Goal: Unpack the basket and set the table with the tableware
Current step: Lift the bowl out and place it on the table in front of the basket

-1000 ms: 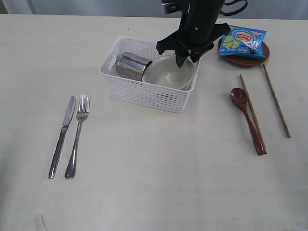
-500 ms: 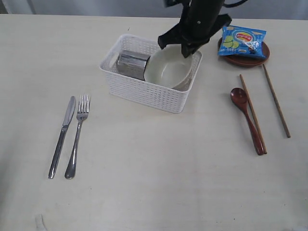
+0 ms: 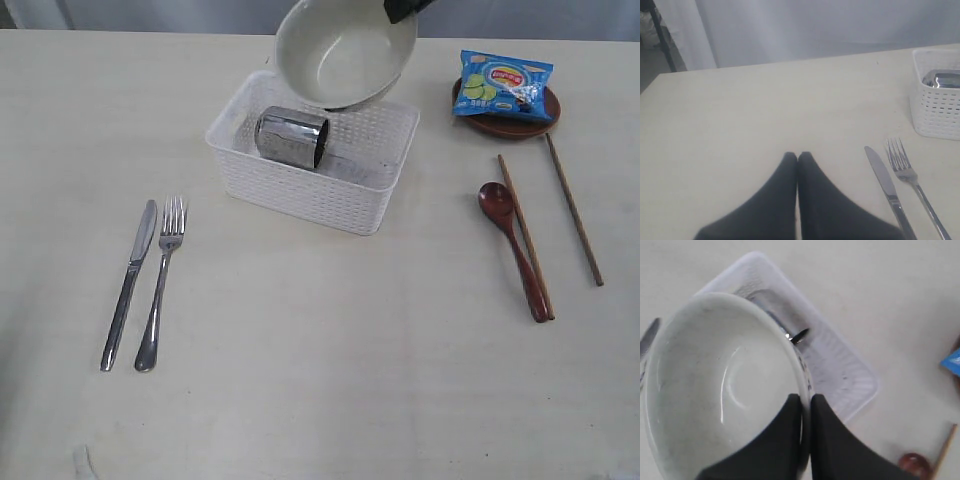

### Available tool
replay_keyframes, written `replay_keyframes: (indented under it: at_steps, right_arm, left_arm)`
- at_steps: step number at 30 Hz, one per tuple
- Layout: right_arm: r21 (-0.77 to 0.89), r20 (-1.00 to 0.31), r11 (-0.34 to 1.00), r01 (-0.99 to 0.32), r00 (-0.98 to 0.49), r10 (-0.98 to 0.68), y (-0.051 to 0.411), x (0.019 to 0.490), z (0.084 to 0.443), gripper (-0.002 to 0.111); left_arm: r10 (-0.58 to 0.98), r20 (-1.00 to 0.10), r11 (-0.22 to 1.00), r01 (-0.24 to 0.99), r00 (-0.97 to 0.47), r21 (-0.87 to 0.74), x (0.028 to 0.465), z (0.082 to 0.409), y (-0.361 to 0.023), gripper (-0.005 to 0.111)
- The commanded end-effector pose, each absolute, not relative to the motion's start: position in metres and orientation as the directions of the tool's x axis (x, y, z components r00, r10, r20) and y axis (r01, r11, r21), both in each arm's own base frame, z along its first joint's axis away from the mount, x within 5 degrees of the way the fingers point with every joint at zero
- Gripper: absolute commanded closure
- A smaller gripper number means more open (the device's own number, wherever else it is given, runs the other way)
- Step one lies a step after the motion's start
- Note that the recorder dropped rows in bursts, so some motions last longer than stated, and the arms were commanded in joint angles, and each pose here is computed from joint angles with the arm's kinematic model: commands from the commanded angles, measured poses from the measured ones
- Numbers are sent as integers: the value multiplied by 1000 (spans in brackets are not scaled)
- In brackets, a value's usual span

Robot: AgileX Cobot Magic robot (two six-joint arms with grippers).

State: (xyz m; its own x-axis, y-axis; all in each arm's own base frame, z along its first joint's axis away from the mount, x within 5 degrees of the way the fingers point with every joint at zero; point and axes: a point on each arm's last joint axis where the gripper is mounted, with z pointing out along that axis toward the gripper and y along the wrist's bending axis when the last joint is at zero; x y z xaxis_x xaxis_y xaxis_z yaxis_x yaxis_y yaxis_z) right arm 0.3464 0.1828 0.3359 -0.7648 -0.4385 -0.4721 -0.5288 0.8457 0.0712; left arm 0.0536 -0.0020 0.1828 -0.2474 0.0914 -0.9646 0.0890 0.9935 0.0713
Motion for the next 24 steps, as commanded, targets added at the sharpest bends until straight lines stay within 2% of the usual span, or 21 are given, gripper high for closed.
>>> replay_keyframes:
  at_steps: [1, 5, 10, 14, 18, 22, 24]
  right_arm:
    - [260, -442, 767, -587, -779, -446, 193, 324, 329, 108]
    - [326, -379, 742, -585, -800, -465, 206, 303, 296, 108]
    - [303, -374, 746, -593, -794, -479, 225, 278, 244, 108]
    - [305, -328, 777, -551, -826, -458, 221, 259, 203, 108]
    - [325, -339, 819, -473, -867, -366, 213, 251, 178, 108]
    - [319, -307, 835, -449, -882, -357, 206, 242, 164, 108]
    - [321, -308, 838, -442, -885, -349, 205, 241, 162, 105]
  left_arm:
    - [93, -965, 993, 93, -247, 72, 54, 182, -2, 107]
    - [85, -965, 994, 94, -248, 63, 53, 182, -2, 107]
    - [86, -965, 993, 94, -247, 65, 53, 182, -2, 107]
    - [86, -965, 993, 94, -247, 65, 53, 182, -2, 107]
    - [86, -965, 993, 94, -247, 65, 53, 182, -2, 107]
    - [86, -965, 993, 94, -247, 65, 53, 182, -2, 107]
    - [86, -965, 993, 94, -247, 65, 53, 182, -2, 107]
